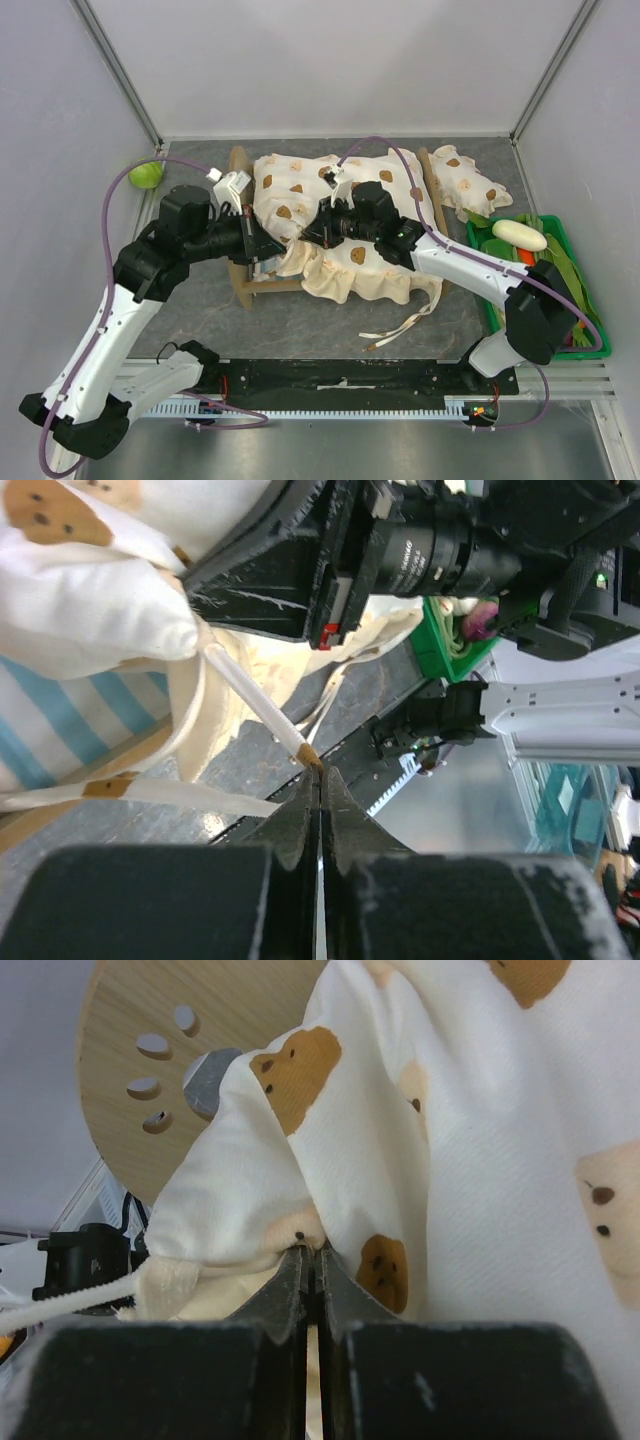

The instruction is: Set up the pet bed

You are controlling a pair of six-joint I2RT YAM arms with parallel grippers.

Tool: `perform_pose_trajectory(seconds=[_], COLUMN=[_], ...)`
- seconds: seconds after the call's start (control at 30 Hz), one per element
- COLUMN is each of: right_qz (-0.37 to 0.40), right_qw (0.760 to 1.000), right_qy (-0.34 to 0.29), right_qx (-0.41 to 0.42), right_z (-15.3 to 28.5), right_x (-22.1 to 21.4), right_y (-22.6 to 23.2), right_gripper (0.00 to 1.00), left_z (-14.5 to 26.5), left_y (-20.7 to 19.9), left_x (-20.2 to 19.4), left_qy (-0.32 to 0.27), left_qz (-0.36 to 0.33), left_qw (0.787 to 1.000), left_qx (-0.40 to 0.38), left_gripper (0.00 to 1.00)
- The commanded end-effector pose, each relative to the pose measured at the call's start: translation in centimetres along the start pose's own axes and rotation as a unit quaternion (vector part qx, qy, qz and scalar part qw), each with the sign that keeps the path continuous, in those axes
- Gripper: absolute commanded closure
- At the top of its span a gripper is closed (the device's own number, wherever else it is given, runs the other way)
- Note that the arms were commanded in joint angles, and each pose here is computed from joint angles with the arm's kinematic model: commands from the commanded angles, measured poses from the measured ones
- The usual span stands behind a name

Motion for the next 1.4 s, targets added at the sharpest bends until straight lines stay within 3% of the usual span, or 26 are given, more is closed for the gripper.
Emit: perform_pose_trajectory(seconds=[0.0, 0.03, 0.17, 0.4, 0.57, 0.73, 0.8, 1.0, 1.1, 1.23, 1.37], right_qz=[0.001, 0.002, 0.002, 0.001, -0.001, 0.006, 0.011, 0.023, 0.025, 0.031, 0.038], right_qw=[0.999, 1.000, 1.000, 1.000, 1.000, 1.000, 1.000, 0.999, 0.999, 0.996, 0.995], right_qy=[-0.019, -0.018, -0.020, -0.016, -0.012, -0.008, -0.006, -0.023, -0.043, -0.053, -0.034], right_qx=[-0.026, -0.025, -0.016, -0.016, -0.015, -0.005, -0.002, -0.009, -0.015, -0.062, -0.087], right_z=[0.4, 0.3, 0.2, -0.5, -0.8, -1.3, -1.8, -3.6, -4.8, -6.6, -8.7], right_x=[0.7, 0.7, 0.9, 0.8, 0.5, 0.1, -0.2, 0.8, 2.3, 2.7, 0.8], right_y=[-0.8, -0.7, 0.0, 0.0, -0.1, 1.2, 2.1, 3.9, 4.5, 3.5, 3.1], right_gripper=[0.99, 0.99, 0.99, 0.99, 0.99, 0.99, 0.99, 0.99, 0.99, 0.99, 0.99], left_z=[3.5, 3.9, 4.5, 3.2, 2.1, 1.3, 1.8, 5.4, 6.0, 4.6, 3.4], left_y=[-1.5, 0.3, 3.0, 0.1, 2.7, 6.2, 6.1, 4.5, 5.5, 7.9, 9.3], left_x=[1.7, 1.3, 0.9, -2.2, -4.6, -3.7, -2.5, 0.5, 0.8, 0.0, -0.6], left_qy=[-0.027, -0.021, 0.016, 0.089, 0.107, 0.025, -0.028, -0.150, -0.164, -0.136, -0.127], left_qz=[-0.037, -0.036, -0.060, -0.038, -0.015, 0.002, -0.002, -0.027, -0.033, -0.025, -0.014], left_qw=[0.998, 0.995, 0.982, 0.994, 0.992, 0.988, 0.988, 0.977, 0.968, 0.962, 0.960], left_qx=[0.033, 0.092, 0.181, 0.043, 0.064, 0.153, 0.151, 0.151, 0.189, 0.235, 0.250], left_gripper=[0.98, 0.98, 0.98, 0.98, 0.98, 0.91, 0.89, 0.71, 0.63, 0.60, 0.56])
Point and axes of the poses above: each gripper's point midway between its finger pads, its own z axis back along the fingers, its own y axis along the line the jaws close on, x = y × z, the point moved 3 cm from there along z, back along the fingers, and after that the axes turned 4 degrees about z, right-handed, at the moved point
